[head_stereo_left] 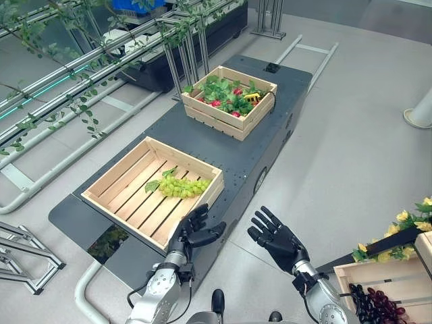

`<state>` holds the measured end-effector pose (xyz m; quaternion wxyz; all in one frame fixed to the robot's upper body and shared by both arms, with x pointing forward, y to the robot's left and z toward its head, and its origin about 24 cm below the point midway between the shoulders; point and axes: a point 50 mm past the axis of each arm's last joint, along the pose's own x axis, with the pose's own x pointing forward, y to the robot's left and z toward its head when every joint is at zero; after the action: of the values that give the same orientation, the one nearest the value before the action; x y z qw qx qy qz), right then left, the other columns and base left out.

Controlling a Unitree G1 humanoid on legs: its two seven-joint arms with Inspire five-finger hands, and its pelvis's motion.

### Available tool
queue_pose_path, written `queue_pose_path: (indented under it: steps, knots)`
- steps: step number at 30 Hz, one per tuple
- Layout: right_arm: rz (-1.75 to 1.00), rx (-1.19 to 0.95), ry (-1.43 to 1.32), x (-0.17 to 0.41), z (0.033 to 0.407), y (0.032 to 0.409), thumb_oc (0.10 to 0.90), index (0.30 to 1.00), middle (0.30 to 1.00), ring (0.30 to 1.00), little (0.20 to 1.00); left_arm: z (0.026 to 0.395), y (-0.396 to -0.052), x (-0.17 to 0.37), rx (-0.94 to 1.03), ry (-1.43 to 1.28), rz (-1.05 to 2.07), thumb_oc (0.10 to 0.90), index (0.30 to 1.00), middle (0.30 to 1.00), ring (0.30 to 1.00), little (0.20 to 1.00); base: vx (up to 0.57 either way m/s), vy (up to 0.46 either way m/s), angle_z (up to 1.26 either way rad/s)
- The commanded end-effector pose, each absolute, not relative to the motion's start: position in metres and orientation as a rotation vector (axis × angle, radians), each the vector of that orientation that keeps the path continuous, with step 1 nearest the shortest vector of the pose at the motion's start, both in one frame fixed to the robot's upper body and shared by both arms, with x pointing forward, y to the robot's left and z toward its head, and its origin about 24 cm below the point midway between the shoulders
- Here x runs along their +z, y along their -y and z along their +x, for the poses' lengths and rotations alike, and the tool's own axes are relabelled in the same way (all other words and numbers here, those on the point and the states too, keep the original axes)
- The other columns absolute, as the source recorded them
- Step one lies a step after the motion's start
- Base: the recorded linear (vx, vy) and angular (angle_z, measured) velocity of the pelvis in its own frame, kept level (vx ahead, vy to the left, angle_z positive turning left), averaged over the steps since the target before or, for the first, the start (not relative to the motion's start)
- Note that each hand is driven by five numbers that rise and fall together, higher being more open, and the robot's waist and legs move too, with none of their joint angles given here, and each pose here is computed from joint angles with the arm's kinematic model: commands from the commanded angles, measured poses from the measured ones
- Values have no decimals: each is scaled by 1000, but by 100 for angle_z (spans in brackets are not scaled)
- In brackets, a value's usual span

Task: Pick up the fruits from the basket on one side to the basket on the other side

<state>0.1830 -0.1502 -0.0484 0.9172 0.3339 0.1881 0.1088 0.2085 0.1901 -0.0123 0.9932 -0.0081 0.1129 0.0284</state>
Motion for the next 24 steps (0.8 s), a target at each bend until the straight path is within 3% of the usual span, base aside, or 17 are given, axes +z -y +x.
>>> queue_pose_path:
  steps: [1, 9, 18, 24]
  knots:
    - [720, 210, -232, -29, 193, 154, 800, 900, 900, 900, 900, 230, -207, 62, 109, 221, 93, 800, 900, 900, 900, 900, 43, 107, -1]
    - [690, 194, -258, -34, 185, 165, 800, 900, 900, 900, 900, 235, -226, 90, 244, 406, 391, 800, 900, 900, 900, 900, 55, 161, -1]
    - [730, 277, -262, -32, 200, 145, 800, 900, 900, 900, 900, 267, -230, 101, 345, 459, 652, 800, 900, 900, 900, 900, -5, 211, 4]
    - [717, 302, -296, -40, 191, 144, 800, 900, 900, 900, 900, 279, -235, 99, 328, 432, 706, 800, 900, 900, 900, 900, 50, -35, 15]
